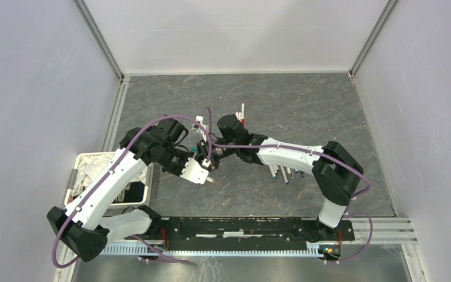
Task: Open the pen caps
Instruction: Open the pen cap from the pen, then place the pen cap at the center of the board.
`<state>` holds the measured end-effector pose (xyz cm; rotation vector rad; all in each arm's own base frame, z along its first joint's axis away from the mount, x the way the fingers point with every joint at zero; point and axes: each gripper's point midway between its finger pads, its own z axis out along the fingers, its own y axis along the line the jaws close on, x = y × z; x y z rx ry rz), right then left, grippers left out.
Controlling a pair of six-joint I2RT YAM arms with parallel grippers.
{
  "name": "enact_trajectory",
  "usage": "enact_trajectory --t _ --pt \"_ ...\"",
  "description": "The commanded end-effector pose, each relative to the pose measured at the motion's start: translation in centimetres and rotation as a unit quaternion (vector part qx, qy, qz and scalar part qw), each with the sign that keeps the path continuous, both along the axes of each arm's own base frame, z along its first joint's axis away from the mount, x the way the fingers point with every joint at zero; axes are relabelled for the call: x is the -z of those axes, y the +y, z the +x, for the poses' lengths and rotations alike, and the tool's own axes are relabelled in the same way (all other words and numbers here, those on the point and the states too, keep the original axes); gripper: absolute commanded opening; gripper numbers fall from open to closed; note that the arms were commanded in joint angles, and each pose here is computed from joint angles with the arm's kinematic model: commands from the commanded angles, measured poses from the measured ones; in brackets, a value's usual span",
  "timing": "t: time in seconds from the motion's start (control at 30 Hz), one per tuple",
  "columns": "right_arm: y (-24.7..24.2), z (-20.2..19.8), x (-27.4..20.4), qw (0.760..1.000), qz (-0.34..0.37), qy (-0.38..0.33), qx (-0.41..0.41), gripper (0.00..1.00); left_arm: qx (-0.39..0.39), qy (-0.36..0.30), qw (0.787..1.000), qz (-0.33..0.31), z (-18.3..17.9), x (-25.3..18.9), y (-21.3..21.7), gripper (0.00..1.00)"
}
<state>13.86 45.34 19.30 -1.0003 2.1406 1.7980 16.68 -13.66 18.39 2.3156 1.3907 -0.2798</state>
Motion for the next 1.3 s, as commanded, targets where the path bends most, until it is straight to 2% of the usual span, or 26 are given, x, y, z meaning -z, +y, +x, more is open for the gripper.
enact_trajectory --t 0.0,0.1,0.23,0.33,0.53,0.6,0.7,0.8,0.9,1.07,1.27 --pt "-1.0 -1.0 0.0 0.999 0.004 -0.026 -0.022 0.00 -0.014 -0.028 1.000 0.000 1.4 -1.0 -0.1 0.02" --pt "-2.9 -1.7 1.5 0.999 -0.026 -0.024 -0.022 0.00 -0.010 -0.043 0.998 0.036 1.8 -0.2 1.1 0.02" --pt "-7.0 -3.6 4.4 0.996 -0.079 -0.015 -0.024 0.00 -0.013 -0.086 0.989 0.116 3.5 0.8 3.9 0.02" --pt "-10.3 -5.2 6.8 0.992 -0.122 -0.012 -0.026 0.00 -0.022 -0.095 0.985 0.140 5.1 0.9 5.3 0.02" --pt "-14.9 -6.1 8.6 0.986 -0.165 -0.013 0.000 0.00 -0.065 -0.090 0.987 0.113 7.9 0.5 4.9 0.02" --pt "-15.5 -4.9 8.2 0.985 -0.165 -0.032 0.027 0.00 -0.087 -0.077 0.990 0.075 7.9 1.0 3.6 0.02" --pt "-17.0 -0.7 7.4 0.977 -0.171 -0.067 0.111 0.00 -0.140 -0.031 0.989 0.029 8.1 2.7 1.6 0.02" --pt "-19.8 4.1 7.3 0.952 -0.201 -0.092 0.214 0.00 -0.194 0.012 0.981 0.003 9.0 4.6 -0.3 0.02" --pt "-23.2 8.1 7.9 0.908 -0.250 -0.125 0.311 0.00 -0.246 0.018 0.969 -0.022 11.5 6.0 -1.9 0.02" --pt "-27.2 11.7 8.2 0.851 -0.273 -0.143 0.426 0.00 -0.301 0.048 0.951 -0.047 14.7 8.5 -4.2 0.02" --pt "-31.1 14.7 9.0 0.783 -0.310 -0.173 0.511 0.00 -0.311 0.090 0.945 -0.045 14.6 12.6 -5.6 0.02"
